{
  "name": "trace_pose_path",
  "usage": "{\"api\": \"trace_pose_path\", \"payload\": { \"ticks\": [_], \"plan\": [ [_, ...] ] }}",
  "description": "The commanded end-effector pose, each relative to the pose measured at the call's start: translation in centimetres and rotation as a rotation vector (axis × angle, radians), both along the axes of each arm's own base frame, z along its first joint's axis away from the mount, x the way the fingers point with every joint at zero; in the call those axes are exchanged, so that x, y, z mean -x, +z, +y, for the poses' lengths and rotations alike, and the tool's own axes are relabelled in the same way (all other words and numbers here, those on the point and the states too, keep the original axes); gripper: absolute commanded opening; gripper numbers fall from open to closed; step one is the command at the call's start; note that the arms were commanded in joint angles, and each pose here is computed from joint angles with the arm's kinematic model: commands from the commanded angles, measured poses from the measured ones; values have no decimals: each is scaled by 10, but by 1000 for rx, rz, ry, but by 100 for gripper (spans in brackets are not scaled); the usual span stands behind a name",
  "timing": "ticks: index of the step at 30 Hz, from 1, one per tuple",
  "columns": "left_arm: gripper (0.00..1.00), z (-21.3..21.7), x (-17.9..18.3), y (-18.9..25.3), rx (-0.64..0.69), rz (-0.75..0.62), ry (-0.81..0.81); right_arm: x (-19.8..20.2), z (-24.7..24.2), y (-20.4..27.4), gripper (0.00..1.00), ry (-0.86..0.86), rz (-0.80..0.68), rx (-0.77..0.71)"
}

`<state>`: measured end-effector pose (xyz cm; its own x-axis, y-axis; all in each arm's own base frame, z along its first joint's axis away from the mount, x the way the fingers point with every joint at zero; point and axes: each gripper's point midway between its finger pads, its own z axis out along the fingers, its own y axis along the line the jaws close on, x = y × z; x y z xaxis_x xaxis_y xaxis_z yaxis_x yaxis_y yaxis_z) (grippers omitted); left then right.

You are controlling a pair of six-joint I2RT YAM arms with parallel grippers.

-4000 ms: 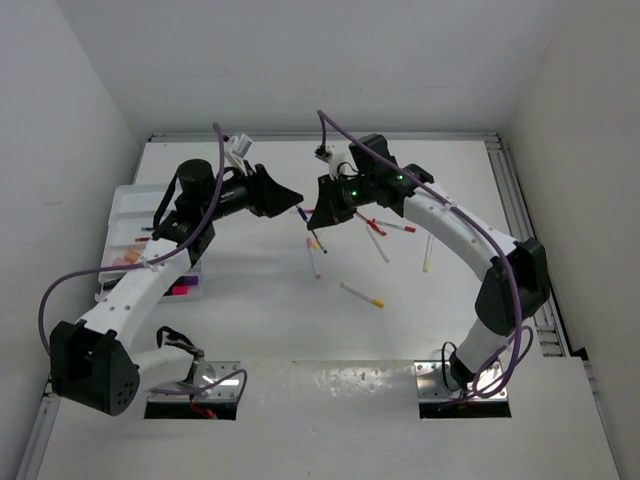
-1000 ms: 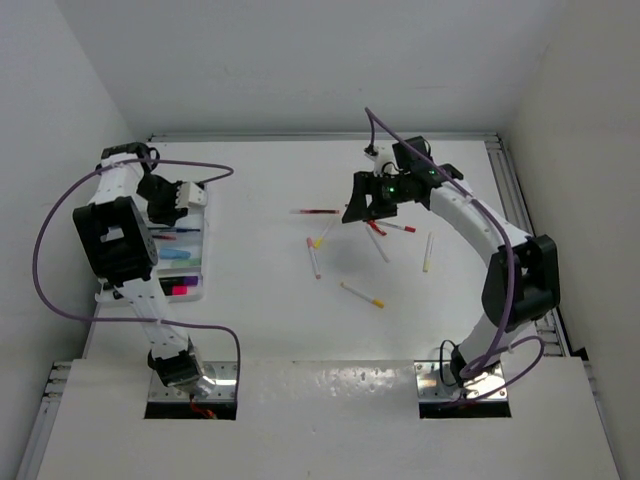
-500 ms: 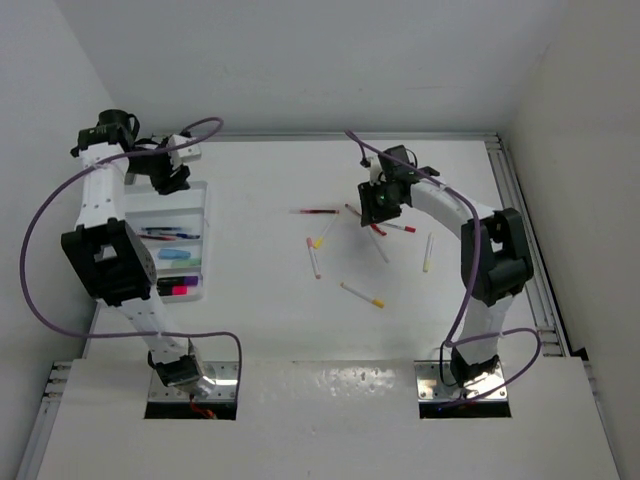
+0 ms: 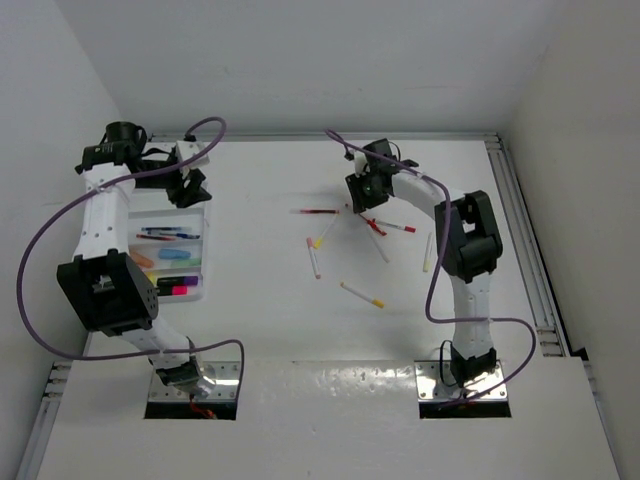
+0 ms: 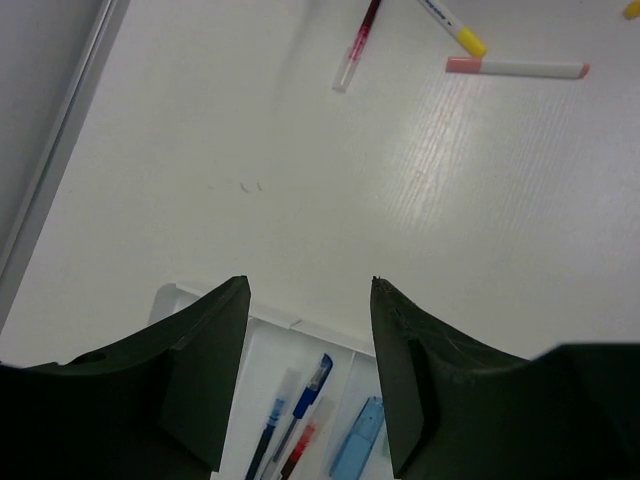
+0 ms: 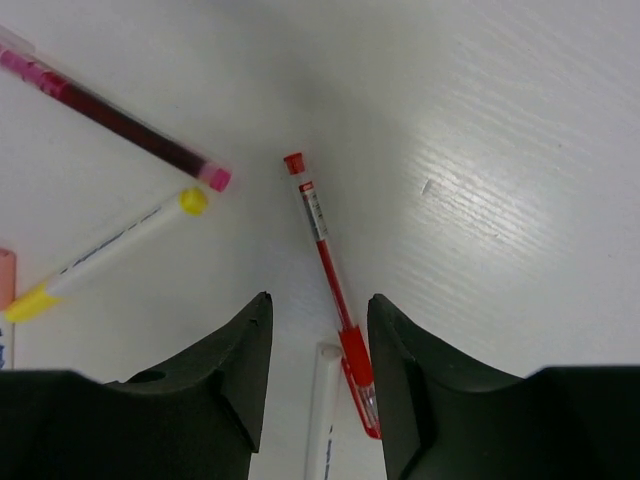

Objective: Sort the stationery into containers
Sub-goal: Grab a piece of stationery with the right arm

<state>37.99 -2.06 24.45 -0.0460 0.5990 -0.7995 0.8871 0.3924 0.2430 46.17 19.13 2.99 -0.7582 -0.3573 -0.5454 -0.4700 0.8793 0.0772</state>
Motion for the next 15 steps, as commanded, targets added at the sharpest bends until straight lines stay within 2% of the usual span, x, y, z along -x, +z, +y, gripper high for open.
{"api": "trace_pose_path", "payload": {
  "ticks": [1,9,13,15],
  "plan": [
    [58,-14,16,24,61,-59,-30,-20,4,2,42,30,-66,26],
    [58,-17,21,15,72,-45,-32,-15,-2,-21,38,66,-35,74],
    [58,-18,21,17,79,-48,-34,-12,-4,-29,28,72,-16,85],
    [58,-17,21,18,75,-50,-30,-11,-5,-31,27,73,-11,89]
  ]
}}
